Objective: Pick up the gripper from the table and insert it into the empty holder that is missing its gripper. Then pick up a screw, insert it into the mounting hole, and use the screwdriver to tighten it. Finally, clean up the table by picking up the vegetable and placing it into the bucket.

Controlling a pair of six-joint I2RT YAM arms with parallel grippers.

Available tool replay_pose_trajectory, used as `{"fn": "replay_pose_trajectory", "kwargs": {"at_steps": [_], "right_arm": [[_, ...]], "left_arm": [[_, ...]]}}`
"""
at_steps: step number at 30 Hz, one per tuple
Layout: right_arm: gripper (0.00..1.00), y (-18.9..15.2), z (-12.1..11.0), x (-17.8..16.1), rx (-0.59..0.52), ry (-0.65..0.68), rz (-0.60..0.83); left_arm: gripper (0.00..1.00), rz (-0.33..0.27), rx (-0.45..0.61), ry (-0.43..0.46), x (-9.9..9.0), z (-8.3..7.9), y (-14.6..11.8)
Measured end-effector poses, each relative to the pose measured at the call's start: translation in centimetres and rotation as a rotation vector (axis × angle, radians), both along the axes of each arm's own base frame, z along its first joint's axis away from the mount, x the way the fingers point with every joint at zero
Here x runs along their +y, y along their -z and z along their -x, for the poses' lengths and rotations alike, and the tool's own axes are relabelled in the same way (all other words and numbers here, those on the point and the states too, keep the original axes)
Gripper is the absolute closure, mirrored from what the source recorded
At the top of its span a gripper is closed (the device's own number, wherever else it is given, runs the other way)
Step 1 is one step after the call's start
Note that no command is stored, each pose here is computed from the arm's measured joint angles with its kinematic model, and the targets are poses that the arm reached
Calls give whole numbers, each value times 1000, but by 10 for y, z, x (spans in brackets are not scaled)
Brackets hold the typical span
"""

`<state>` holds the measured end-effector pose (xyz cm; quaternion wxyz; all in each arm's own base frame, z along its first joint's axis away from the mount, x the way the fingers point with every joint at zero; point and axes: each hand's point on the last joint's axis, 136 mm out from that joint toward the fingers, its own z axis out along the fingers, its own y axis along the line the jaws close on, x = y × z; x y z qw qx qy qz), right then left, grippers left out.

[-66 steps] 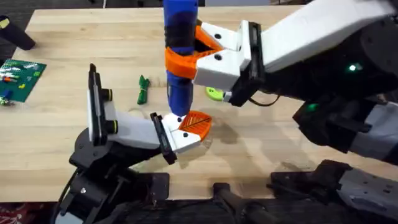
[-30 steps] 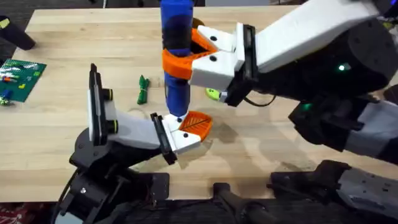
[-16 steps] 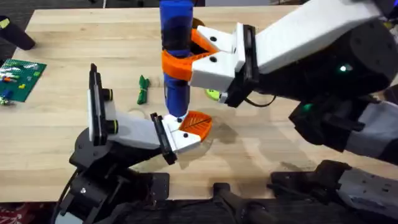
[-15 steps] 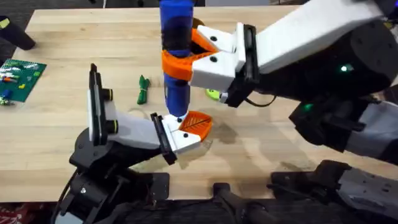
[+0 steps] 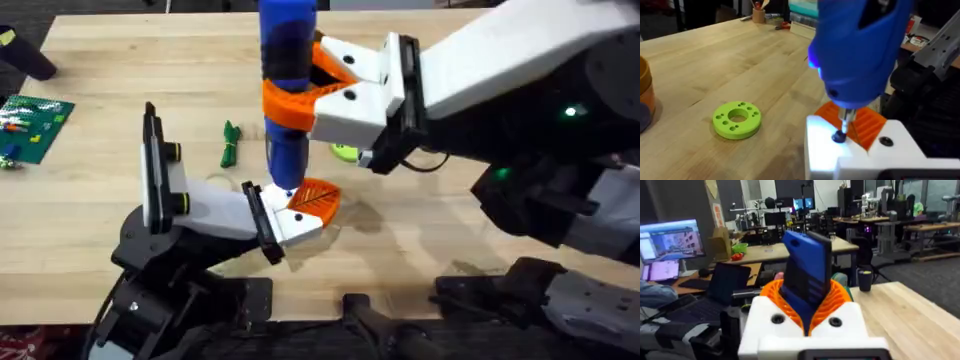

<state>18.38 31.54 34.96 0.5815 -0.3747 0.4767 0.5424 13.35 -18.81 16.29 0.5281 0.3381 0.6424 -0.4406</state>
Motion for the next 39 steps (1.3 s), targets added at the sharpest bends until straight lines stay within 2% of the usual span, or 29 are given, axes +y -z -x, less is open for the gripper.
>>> {"fn": "replay_pose_trajectory", "kwargs": {"at_steps": [14, 32, 35, 39], "right_arm": [[972, 8, -2, 2, 28, -1, 32], [972, 6, 0, 5, 5, -8, 46], [972, -12, 2, 6, -24, -20, 24], [972, -60, 5, 5, -106, -26, -34]], "left_arm": [[986, 0, 1, 4, 0, 1, 0], [986, 4, 9, 18, -1, 3, 0], [986, 4, 8, 17, -1, 3, 0], [986, 4, 8, 17, -1, 3, 0]]}}
